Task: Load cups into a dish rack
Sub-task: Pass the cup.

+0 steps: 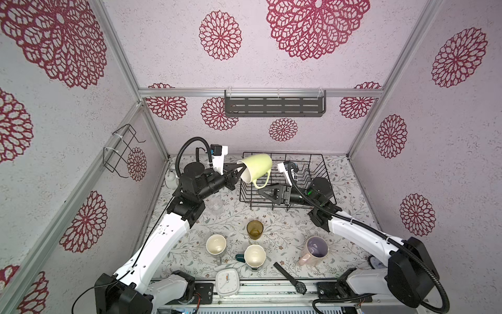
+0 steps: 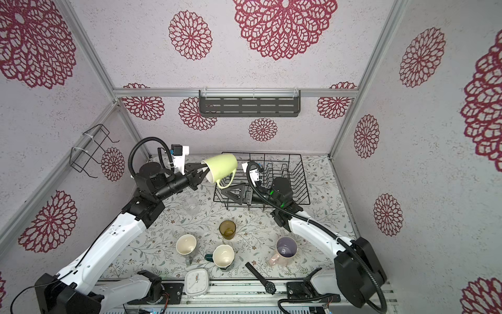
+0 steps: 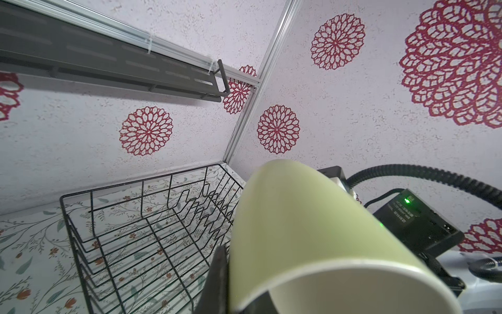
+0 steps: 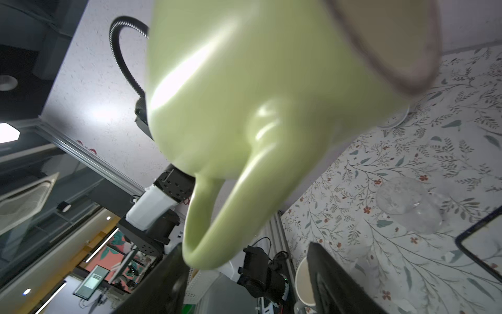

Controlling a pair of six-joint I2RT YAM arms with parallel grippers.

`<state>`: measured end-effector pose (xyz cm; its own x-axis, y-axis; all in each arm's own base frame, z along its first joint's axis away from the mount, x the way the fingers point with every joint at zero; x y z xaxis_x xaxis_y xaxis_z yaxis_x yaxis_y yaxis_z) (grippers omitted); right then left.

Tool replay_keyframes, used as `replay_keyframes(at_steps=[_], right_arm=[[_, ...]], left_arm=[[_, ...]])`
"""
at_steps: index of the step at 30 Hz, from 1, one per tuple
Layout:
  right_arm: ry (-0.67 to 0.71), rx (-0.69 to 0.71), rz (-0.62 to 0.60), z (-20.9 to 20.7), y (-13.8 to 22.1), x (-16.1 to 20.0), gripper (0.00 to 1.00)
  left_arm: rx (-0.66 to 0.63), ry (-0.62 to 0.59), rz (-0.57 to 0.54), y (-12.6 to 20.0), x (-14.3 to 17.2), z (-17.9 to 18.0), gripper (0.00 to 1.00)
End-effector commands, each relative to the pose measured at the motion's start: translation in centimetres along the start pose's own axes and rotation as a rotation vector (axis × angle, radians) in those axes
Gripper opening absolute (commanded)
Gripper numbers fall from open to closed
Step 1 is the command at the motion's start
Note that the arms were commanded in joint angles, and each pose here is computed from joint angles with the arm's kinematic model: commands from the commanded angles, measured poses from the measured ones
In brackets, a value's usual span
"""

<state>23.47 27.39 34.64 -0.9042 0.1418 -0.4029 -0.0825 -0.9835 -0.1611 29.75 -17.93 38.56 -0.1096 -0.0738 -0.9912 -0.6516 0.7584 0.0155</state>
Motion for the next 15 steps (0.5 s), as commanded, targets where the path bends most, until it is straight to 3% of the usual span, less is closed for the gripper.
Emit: replay_keyframes(at_steps=[1,6,15], right_arm=[[0.034,-0.160,-0.024,3.3,-0.1,-0.9,0.64],[0.004,-0.177,-0.046,2.8,-0.6,-1.7,0.56],[-0.108,-0.151,-0.070,1.0,-1.6,-2.9,0.58]], left_arm=[[0.049,-0.051,-0.119,0.1,-2.6,-0.9,0.00],[0.042,-0.049,-0.082,-0.3,-1.8,-0.7,0.00],[0.062,-0.032,-0.067,-0.8,-1.1,-0.6,0.00]])
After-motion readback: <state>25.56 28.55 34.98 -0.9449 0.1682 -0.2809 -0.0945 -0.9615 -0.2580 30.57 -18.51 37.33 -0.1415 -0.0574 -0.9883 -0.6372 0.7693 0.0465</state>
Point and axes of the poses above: each gripper's point midway between its finger pads, its own y axis back along the fingers, its own z axis along the line the jaws close on, x = y × z, the point moved 6 cm from there along y, back along the fingers, and after that the axes turned 15 degrees about -y, right-handed, at the moved point
